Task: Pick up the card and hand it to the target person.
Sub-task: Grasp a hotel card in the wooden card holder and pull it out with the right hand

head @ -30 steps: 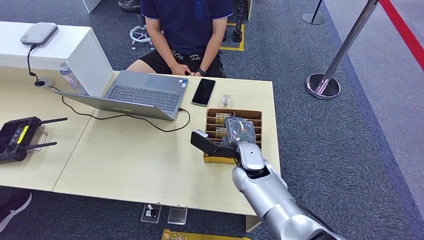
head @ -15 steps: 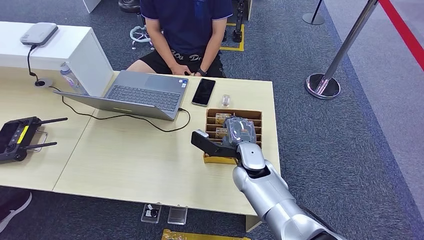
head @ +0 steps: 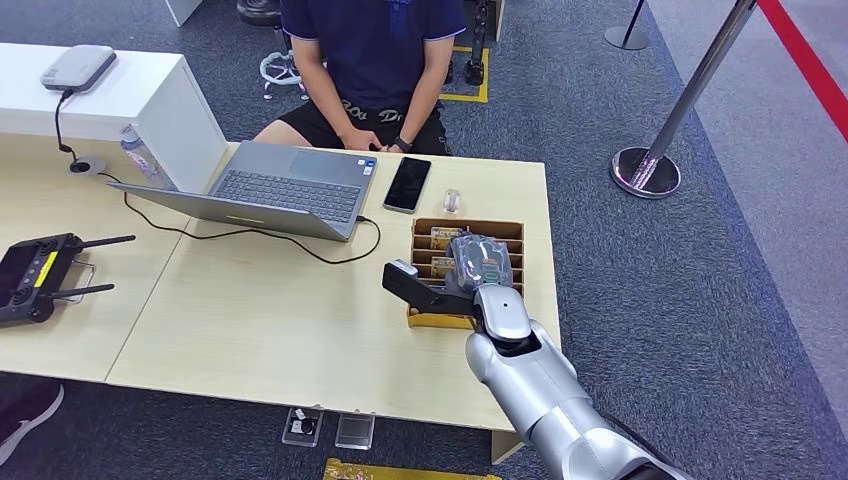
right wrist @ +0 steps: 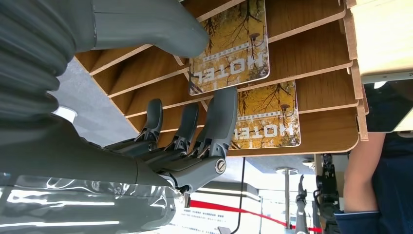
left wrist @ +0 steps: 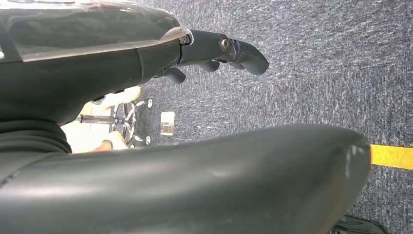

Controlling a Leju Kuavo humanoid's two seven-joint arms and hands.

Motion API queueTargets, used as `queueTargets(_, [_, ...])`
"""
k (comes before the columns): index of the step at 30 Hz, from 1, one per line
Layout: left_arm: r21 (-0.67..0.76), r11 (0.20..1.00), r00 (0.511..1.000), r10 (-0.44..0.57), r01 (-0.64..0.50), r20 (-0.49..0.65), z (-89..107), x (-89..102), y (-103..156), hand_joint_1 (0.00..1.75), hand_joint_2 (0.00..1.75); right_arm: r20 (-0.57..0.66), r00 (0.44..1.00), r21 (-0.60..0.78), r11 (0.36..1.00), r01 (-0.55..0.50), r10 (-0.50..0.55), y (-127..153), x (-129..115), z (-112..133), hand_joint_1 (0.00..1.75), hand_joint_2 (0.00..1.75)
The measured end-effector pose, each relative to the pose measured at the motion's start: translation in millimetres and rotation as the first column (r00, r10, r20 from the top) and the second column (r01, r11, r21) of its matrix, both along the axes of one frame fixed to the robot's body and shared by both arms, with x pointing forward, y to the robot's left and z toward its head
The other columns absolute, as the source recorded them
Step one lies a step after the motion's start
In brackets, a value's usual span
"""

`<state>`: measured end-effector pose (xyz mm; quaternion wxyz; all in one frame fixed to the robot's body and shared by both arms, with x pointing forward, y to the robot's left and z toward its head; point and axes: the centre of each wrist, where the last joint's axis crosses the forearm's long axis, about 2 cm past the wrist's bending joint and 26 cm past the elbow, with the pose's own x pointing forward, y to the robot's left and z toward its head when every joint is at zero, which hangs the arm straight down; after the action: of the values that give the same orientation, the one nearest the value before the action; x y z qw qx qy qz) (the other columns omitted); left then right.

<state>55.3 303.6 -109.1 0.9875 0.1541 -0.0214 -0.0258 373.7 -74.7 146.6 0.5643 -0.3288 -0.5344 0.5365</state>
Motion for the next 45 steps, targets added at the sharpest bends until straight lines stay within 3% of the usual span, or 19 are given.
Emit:
queueTargets(4, [0.0, 1.0, 1.0, -0.001, 0.001, 0.0, 0.0, 0.0, 0.0, 0.0, 0.0, 0.001, 1.0, 0.0, 1.0, 0.001, -0.001, -0.2, 0.1, -0.1, 1.03, 1.75])
queueTargets(21, [0.0, 1.0, 1.0, -0.001, 0.001, 0.0, 0.0, 0.1, 0.0, 0.0, 0.0, 0.0, 1.0, -0.009, 1.0, 0.003, -0.003, 0.0, 0.5, 0.4, 1.02, 1.75])
queueTargets(36, [0.001, 1.0, 1.0, -0.004, 0.004, 0.0, 0.0, 0.1, 0.0, 0.0, 0.0, -0.002, 1.0, -0.01, 1.0, 0.0, 0.0, 0.3, 0.4, 1.7, 1.41, 1.75])
queueTargets(40, [0.005, 1.0, 1.0, -0.007, 0.007, 0.002, 0.0, 0.1, 0.1, 0.0, 1.75, -0.001, 1.0, -0.01, 1.0, 0.002, -0.002, -0.8, 0.5, 1.6, 1.51, 1.75])
queueTargets(45, [0.013, 0.999, 0.999, -0.031, 0.031, 0.01, 0.1, 0.6, -0.1, 0.0, 1.75, 0.001, 1.0, -0.007, 1.0, 0.007, -0.007, -2.1, 0.4, 1.3, 1.54, 1.75])
